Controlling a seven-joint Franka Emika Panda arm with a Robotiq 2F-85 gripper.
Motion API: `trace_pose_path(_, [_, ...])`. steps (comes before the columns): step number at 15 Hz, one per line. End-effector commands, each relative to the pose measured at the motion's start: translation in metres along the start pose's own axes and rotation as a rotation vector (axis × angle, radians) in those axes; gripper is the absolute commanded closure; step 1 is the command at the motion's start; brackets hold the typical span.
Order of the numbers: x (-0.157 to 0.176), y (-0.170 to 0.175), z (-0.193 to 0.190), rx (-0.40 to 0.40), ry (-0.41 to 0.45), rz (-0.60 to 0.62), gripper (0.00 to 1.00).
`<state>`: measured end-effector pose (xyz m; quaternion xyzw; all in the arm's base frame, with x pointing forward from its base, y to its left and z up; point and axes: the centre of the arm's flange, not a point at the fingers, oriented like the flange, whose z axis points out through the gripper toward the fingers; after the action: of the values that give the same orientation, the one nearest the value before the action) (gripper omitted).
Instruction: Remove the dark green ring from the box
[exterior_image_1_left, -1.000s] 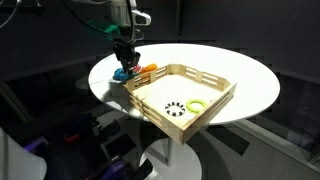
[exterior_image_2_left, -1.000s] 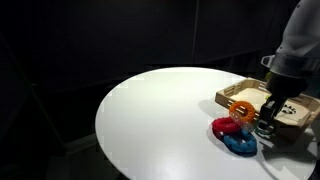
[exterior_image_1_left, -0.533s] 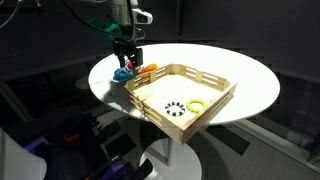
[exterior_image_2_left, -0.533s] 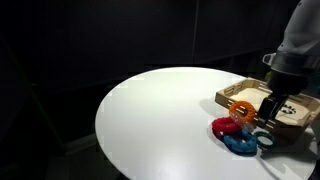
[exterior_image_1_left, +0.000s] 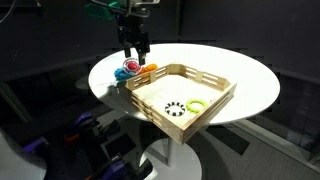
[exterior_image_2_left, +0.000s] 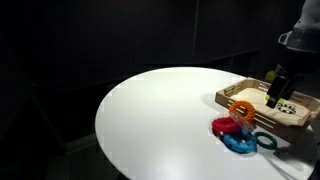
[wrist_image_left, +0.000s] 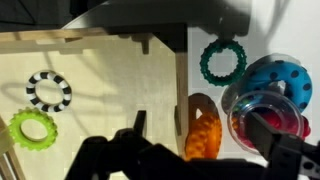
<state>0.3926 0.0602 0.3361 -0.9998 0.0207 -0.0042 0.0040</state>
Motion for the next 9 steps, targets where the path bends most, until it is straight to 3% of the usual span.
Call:
trace_pose_path(1, [-0.005,0.020,-0.040,-0.064,0.012,0.060,0.00])
trace_pose_path(9, [-0.019,0.059,-0.112,-0.082,-0.058,0.114,0.00])
